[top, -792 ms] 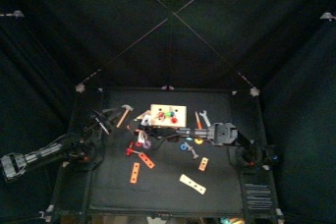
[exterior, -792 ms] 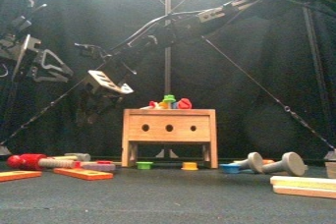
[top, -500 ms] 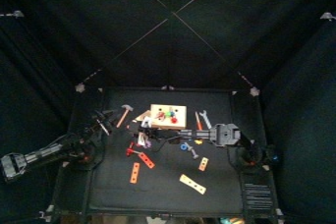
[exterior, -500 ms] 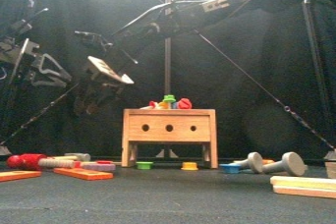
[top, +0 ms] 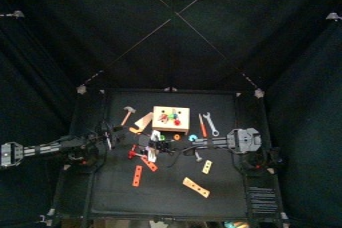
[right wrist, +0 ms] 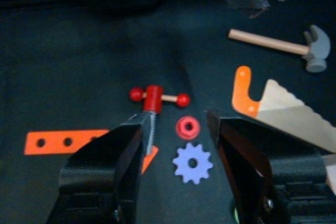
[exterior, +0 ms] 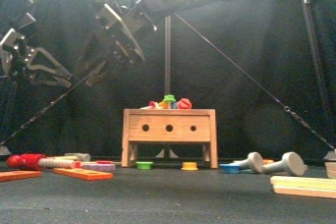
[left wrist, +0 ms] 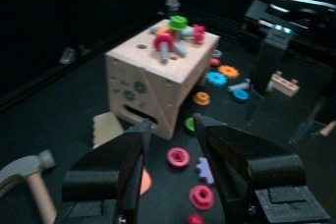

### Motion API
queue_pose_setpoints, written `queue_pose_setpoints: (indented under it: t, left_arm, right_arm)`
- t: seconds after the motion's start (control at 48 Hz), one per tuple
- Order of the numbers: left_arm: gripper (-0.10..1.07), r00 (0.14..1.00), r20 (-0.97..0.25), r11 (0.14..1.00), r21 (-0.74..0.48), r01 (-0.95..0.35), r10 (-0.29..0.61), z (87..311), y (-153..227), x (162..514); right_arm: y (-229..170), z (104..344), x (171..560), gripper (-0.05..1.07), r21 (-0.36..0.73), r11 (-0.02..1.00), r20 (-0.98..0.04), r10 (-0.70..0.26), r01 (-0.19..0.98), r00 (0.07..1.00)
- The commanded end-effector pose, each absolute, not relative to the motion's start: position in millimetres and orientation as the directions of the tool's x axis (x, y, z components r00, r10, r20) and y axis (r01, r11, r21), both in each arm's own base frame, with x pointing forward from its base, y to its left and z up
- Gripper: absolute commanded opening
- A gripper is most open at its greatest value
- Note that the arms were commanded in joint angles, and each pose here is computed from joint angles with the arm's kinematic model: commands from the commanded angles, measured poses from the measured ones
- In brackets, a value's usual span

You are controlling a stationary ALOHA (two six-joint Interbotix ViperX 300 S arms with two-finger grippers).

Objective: Grab orange gear

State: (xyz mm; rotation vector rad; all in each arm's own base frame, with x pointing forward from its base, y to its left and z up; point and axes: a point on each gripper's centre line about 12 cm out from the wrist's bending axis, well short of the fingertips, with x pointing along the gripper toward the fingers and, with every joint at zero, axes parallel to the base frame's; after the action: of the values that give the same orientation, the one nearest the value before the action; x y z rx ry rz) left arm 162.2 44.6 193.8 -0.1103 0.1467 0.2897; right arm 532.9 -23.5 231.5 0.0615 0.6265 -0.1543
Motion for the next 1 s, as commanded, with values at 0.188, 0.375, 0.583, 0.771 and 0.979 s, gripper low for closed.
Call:
queue_pose_setpoints:
  t: [0.188,0.375,0.583,0.771,0.979]
  left_arm:
    - [0.8,0.97,-0.161,0.977,-0.08,-0.197,0.182,200.0,29.6,172.8]
    - [0.8,0.965,-0.191,0.978,-0.074,-0.196,0.179,195.9,29.7,176.3]
    - [0.8,0.962,-0.207,0.979,-0.062,-0.194,0.177,193.7,30.1,180.3]
    - [0.8,0.961,-0.212,0.979,-0.062,-0.194,0.177,194.8,30.5,183.3]
    - [0.8,0.962,-0.206,0.979,-0.062,-0.194,0.177,196.6,30.7,184.2]
  right_arm:
    - [-4.5,247.4,485.1,0.84,0.114,0.977,-0.573,-0.083,0.18,0.815]
    - [4.8,236.9,456.9,0.84,0.149,0.968,-0.602,-0.072,0.201,0.795]
    - [7.8,207.3,424.2,0.84,0.183,0.947,-0.672,-0.074,0.262,0.737]
    - [7.3,201.6,395.5,0.84,0.196,0.934,-0.693,-0.083,0.298,0.716]
    - [2.8,202.4,368.4,0.84,0.246,0.895,-0.705,-0.099,0.372,0.703]
